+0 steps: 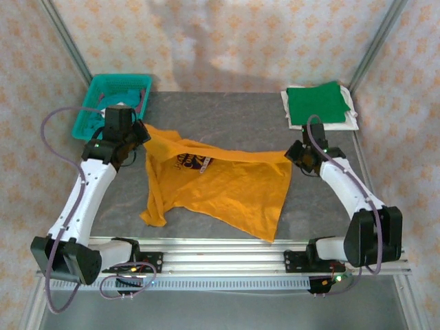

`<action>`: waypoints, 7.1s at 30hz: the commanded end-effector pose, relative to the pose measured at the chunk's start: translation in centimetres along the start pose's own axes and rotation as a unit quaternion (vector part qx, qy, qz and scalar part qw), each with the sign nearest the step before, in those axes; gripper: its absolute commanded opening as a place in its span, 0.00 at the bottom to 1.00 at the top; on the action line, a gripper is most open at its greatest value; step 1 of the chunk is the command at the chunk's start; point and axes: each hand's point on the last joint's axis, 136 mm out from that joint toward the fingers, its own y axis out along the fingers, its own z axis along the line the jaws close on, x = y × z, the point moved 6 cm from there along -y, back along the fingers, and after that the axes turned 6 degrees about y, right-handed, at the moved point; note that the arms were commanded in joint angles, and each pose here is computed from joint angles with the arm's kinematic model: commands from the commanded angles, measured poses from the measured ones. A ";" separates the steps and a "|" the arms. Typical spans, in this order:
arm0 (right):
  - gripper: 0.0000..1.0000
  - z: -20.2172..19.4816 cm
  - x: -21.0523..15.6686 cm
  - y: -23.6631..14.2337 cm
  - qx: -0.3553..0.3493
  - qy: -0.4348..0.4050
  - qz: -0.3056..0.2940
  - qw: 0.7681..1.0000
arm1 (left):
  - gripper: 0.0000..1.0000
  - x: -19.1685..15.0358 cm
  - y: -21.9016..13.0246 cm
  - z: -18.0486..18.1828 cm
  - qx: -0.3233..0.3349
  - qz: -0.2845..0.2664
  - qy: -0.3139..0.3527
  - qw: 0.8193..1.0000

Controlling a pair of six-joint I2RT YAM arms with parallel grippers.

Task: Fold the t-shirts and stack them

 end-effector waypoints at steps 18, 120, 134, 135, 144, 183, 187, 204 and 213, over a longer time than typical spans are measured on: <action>0.32 15.8 18.0 8.3 0.058 -0.022 -0.104 0.993 | 0.50 17.7 18.3 -7.3 0.038 -0.075 0.067 0.994; 0.00 2.7 3.5 9.8 0.038 0.055 0.019 0.998 | 0.00 -12.8 14.5 8.5 0.114 0.193 -0.048 0.973; 0.00 1.4 3.6 12.0 0.003 0.080 0.024 0.997 | 0.00 -17.3 9.8 12.9 0.165 0.217 -0.169 0.947; 0.00 1.4 3.6 12.0 0.001 0.079 0.024 0.997 | 0.00 -17.6 9.6 13.0 0.171 0.216 -0.175 0.945; 0.00 5.6 3.6 11.3 0.000 -0.053 0.028 0.998 | 0.24 -11.7 6.4 10.5 0.201 0.097 -0.068 0.973; 0.00 6.5 12.1 27.9 -0.024 0.146 0.004 0.989 | 0.20 -11.3 36.1 -17.7 -0.033 0.219 0.091 0.971; 0.00 9.8 13.7 28.9 0.028 0.119 0.036 0.992 | 0.22 -8.1 36.5 -16.8 -0.024 0.169 0.071 0.983; 0.07 12.6 9.3 8.7 0.089 -0.001 -0.028 0.996 | 0.40 -2.6 15.4 -10.3 -0.021 0.072 0.066 0.995; 0.17 1.0 1.4 5.0 -0.036 -0.026 -0.038 0.998 | 0.44 -17.4 6.0 -10.1 -0.038 0.258 0.191 0.946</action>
